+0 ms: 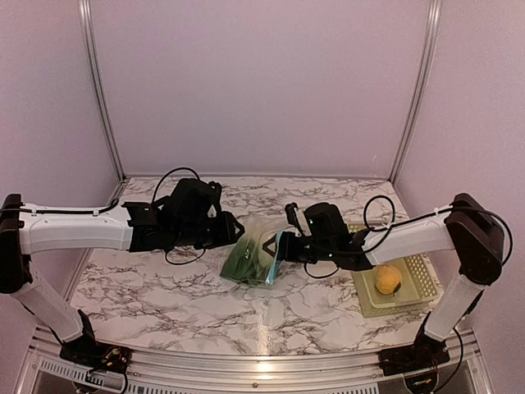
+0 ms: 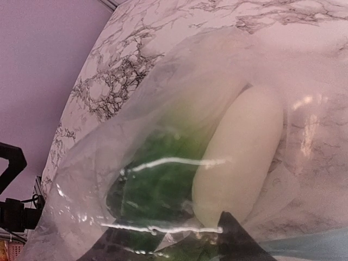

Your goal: Open the zip-top bag and remove the fake food

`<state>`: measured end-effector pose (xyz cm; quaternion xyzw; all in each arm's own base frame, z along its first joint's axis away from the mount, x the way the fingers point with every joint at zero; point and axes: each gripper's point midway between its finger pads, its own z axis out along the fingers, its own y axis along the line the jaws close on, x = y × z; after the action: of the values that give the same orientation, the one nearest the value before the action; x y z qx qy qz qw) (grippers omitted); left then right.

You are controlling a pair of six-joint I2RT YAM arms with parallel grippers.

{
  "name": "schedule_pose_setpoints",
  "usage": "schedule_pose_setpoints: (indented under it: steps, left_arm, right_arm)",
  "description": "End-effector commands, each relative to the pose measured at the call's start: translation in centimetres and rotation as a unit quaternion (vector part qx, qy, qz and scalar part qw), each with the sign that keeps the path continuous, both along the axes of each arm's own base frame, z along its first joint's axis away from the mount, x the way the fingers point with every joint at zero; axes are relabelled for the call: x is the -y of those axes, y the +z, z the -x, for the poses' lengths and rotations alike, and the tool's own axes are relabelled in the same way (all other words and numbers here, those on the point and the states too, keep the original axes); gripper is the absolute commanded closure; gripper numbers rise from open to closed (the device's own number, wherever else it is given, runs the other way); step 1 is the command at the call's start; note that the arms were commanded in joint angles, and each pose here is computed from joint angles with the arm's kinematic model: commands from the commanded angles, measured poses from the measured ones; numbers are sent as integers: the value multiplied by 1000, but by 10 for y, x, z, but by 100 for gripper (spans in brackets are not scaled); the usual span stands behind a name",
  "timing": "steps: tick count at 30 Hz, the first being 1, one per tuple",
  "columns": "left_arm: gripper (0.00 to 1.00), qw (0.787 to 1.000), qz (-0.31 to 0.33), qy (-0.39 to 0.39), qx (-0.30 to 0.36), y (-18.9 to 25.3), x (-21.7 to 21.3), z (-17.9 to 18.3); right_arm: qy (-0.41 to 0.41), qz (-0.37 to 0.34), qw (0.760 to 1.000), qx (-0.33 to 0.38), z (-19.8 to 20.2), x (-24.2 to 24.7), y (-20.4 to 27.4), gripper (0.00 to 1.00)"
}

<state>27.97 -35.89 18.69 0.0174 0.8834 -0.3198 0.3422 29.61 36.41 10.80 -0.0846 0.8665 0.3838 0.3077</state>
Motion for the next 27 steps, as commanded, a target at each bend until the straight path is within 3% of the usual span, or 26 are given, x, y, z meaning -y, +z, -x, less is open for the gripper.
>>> schedule_pose_setpoints:
  steps: [1, 12, 21, 27]
  left_arm:
    - [65, 999, -27, 1, -18, -32, -7, -19]
    - [67, 998, -4, -57, -16, -52, 41, -91]
    - [71, 995, -21, -67, -75, -112, 48, -88]
    - [77, 993, -24, -61, -94, -129, 41, -80]
  right_arm:
    - [-8, 3, 1000, 5, -1, -1, -3, 45]
    - [-73, 43, 996, 18, -24, 12, -26, 46]
    - [-88, 60, 994, 29, -36, 10, -33, 33]
    - [-74, 75, 994, 18, -38, 2, -47, 33]
